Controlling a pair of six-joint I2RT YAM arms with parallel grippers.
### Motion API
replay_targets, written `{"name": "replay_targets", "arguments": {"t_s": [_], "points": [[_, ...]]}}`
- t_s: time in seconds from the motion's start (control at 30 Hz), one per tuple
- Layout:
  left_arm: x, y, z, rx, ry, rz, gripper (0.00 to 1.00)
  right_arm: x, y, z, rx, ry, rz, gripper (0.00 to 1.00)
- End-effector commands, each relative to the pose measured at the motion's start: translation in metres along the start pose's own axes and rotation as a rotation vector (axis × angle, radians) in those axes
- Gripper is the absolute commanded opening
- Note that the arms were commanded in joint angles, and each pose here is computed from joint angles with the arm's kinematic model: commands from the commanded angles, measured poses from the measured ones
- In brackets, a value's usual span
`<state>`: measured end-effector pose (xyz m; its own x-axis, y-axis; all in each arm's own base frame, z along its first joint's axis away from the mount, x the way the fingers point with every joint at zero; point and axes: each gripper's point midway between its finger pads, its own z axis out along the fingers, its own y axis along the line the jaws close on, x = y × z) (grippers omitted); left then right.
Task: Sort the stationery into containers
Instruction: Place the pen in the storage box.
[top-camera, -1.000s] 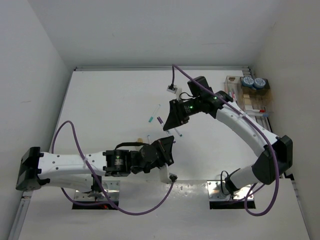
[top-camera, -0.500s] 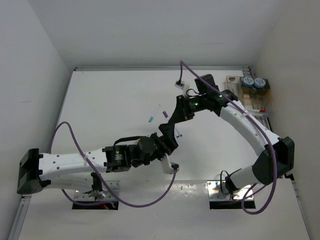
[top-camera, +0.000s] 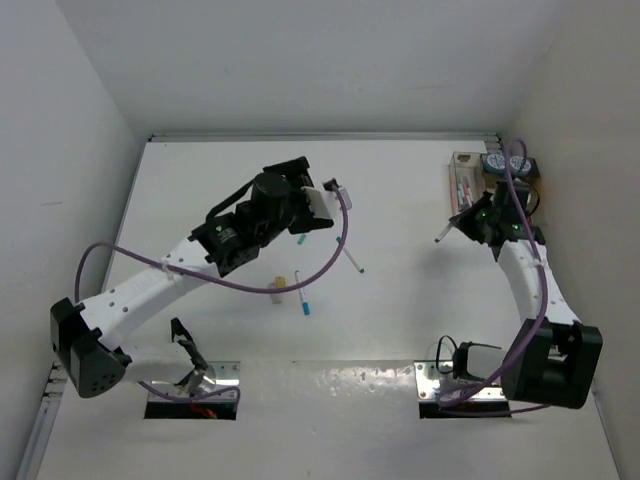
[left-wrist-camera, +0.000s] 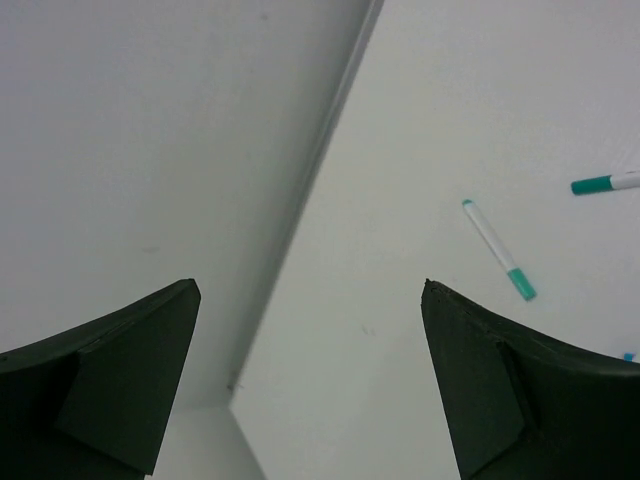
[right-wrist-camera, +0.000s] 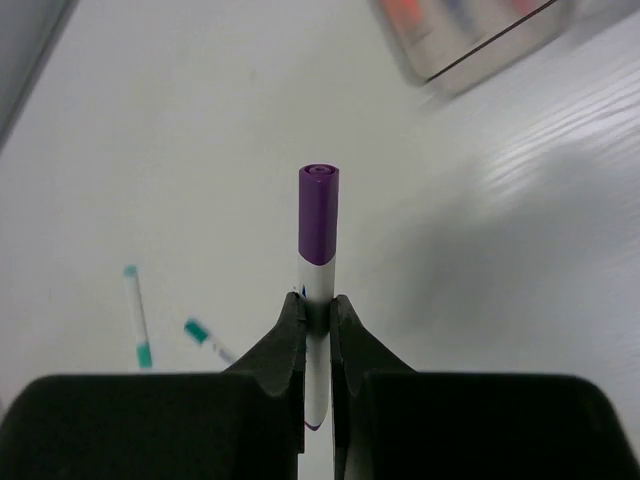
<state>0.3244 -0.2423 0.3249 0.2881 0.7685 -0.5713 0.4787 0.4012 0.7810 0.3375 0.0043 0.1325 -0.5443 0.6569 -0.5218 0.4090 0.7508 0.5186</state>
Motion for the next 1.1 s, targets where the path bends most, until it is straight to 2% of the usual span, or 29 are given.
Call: {"name": "replay_targets", "arguments": {"t_s": [0.0, 0.07, 0.17, 0.33, 0.47, 0.5, 0.7, 1.07], "points": [[0.017, -0.015, 0.011, 0.106, 0.053, -0.229, 1.00, -0.080, -0.032, -0.007, 0.146, -0.347, 0.156, 0.00], [0.029, -0.014, 0.016, 0.127, 0.103, -0.268, 1.00, -0.105, -0.056, -0.013, 0.223, -0.418, 0.228, 0.00], [0.039, -0.010, 0.019, 0.145, 0.107, -0.369, 0.99, -0.130, -0.077, -0.016, 0.263, -0.459, 0.336, 0.00], [0.054, -0.017, 0.027, 0.230, 0.150, -0.567, 0.97, -0.150, -0.111, -0.013, 0.391, -0.493, 0.464, 0.00], [0.063, -0.022, 0.036, 0.331, 0.146, -0.668, 1.00, -0.166, -0.117, -0.004, 0.395, -0.511, 0.526, 0.00], [0.057, -0.026, 0.034, 0.386, 0.111, -0.684, 1.00, -0.167, -0.119, -0.002, 0.396, -0.510, 0.538, 0.00], [0.071, -0.036, 0.035, 0.492, 0.109, -0.757, 1.00, -0.169, -0.139, 0.015, 0.477, -0.534, 0.632, 0.00], [0.091, -0.046, 0.026, 0.575, 0.106, -0.797, 1.00, -0.179, -0.154, 0.035, 0.506, -0.578, 0.698, 0.00]]}}
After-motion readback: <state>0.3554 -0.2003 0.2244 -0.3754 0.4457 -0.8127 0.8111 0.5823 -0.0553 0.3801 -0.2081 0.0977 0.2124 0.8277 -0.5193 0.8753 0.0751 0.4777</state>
